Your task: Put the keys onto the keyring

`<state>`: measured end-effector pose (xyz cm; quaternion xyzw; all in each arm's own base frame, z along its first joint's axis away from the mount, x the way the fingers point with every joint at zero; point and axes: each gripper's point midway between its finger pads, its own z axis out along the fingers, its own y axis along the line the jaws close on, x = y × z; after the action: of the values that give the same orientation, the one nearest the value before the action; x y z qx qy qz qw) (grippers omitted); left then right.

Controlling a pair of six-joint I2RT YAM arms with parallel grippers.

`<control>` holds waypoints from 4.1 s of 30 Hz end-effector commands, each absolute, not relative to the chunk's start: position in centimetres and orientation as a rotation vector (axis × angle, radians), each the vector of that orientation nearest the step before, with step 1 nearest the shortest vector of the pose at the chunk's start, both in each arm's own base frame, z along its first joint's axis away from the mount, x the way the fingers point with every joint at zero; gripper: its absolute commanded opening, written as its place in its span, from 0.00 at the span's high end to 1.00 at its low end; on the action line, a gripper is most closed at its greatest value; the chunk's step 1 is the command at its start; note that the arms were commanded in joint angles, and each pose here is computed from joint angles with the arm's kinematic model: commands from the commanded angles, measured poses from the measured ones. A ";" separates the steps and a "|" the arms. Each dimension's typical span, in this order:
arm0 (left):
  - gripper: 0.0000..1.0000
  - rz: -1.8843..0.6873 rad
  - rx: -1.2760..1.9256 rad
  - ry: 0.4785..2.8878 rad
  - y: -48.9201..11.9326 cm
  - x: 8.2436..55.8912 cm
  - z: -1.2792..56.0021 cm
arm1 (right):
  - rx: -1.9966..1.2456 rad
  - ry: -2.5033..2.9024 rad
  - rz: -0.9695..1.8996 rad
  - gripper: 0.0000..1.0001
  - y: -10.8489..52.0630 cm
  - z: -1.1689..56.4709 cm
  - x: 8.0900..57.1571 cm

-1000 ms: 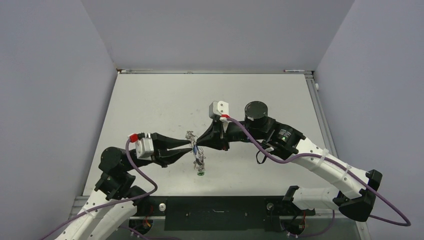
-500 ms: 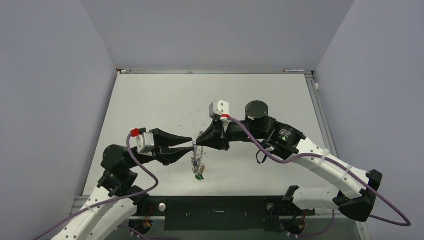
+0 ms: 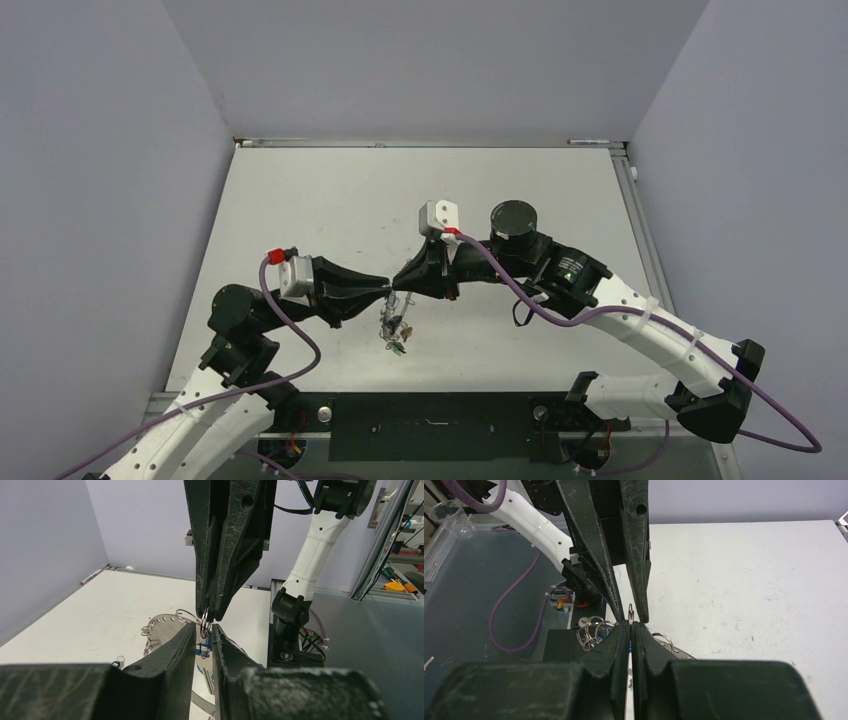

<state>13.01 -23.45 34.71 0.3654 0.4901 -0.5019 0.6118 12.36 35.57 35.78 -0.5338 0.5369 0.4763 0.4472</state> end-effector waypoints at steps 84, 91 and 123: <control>1.00 -1.025 1.017 1.187 -23.5 13.5 33.3 | -1.628 1.435 1.004 0.85 37.4 31.1 13.6; 1.00 -1.024 1.010 1.189 -23.5 13.6 33.2 | -1.646 1.383 1.048 0.95 37.6 31.2 12.8; 0.74 -1.047 0.863 1.082 -22.5 13.1 36.4 | -1.350 1.157 1.045 0.95 35.3 38.9 12.5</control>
<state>13.39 -22.41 34.82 0.3801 0.5015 -0.4508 0.6331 13.10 35.35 35.61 -0.5682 0.5266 0.4185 0.4739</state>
